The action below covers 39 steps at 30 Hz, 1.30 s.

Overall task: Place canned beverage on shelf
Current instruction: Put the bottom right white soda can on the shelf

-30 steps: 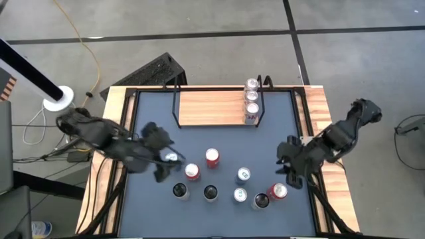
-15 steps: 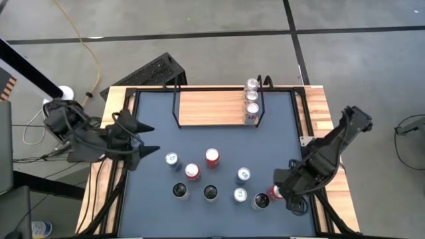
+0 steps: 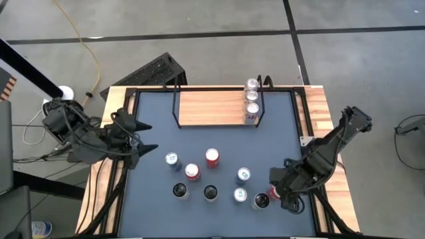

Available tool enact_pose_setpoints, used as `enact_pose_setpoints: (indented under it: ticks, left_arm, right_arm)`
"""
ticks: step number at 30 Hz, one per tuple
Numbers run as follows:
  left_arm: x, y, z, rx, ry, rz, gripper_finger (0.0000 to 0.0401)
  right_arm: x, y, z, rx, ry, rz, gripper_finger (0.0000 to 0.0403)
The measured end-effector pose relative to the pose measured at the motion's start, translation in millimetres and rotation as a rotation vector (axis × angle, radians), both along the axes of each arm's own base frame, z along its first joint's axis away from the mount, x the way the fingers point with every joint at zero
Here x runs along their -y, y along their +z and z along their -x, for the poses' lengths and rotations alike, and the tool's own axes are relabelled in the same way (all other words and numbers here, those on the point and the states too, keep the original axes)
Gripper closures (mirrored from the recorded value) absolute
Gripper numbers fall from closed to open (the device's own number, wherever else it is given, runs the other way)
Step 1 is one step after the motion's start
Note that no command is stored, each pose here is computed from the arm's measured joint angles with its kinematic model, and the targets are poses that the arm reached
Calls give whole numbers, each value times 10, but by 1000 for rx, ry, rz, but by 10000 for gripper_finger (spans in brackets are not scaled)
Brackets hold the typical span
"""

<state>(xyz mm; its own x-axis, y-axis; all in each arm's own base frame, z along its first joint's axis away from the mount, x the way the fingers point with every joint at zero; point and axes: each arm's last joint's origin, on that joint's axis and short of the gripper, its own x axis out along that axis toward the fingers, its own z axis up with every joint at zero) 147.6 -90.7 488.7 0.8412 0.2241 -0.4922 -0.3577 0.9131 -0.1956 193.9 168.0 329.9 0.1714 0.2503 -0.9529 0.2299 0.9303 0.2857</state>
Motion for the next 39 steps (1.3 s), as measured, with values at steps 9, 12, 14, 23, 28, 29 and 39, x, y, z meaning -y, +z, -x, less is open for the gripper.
enact_pose_setpoints:
  ticks: [9,12,14,23,28,29,39]
  left_arm:
    - [-2,0,1,-2,-3,-14,69]
    - [-3,-2,1,-4,-3,-15,69]
    - [-3,-2,1,-4,-3,-16,69]
    - [29,-24,-32,-18,-7,-25,69]
    - [70,-46,-56,-29,-13,-35,69]
    - [80,-52,-69,-32,-13,-42,69]
    - [71,-45,-73,-7,25,-54,69]
  right_arm:
    - [-8,37,-201,143,42,-73,129]
    - [-21,24,-276,181,65,-83,129]
    - [-32,35,-329,212,60,-110,129]
    - [0,113,-402,329,-36,-112,129]
    - [-151,287,-39,511,-248,-5,129]
    - [-206,286,38,544,-287,23,129]
    - [-783,-267,53,498,-406,148,129]
